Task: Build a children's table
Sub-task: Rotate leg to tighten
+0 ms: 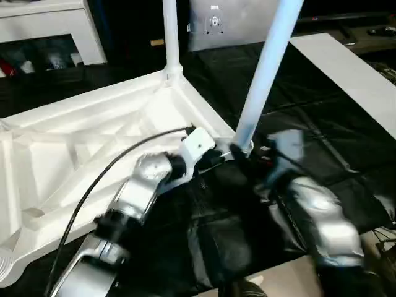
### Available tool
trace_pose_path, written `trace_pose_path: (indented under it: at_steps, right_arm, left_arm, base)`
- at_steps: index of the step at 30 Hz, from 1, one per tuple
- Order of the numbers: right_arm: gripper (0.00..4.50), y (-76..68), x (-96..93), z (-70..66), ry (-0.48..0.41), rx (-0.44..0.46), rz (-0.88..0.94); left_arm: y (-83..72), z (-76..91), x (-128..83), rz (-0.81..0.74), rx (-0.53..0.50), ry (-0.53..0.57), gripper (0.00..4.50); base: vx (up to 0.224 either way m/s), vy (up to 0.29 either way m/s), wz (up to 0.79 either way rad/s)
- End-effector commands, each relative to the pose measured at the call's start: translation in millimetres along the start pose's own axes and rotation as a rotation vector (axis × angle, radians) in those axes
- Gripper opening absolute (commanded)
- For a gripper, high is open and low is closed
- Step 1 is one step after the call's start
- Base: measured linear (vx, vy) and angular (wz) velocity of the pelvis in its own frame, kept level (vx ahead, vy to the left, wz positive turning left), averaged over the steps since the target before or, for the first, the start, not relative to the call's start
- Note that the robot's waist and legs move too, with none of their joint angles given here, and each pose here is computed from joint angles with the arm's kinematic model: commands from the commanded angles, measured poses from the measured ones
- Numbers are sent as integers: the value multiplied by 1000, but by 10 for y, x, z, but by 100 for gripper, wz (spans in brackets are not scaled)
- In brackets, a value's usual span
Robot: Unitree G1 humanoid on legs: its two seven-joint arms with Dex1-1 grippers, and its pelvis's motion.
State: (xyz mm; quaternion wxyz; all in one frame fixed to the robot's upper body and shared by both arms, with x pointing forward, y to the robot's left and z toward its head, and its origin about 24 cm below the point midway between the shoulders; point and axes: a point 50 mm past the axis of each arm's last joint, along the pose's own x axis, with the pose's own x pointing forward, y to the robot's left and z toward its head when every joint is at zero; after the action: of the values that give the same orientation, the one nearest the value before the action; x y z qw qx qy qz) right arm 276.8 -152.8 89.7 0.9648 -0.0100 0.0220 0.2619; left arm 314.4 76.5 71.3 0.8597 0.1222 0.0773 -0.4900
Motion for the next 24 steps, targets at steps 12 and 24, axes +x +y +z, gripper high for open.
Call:
trace_pose_path:
  at_steps: [12,24]
  right_arm:
    - [450,269,158,341,-88,50,234]
    - [450,531,875,289,13,88,236]
  left_arm:
    - [-256,-67,-823,-29,-108,86,193]
    - [-495,-311,-1327,164,-241,383,291]
  base:
    - [0,0,0]
    - [0,0,0]
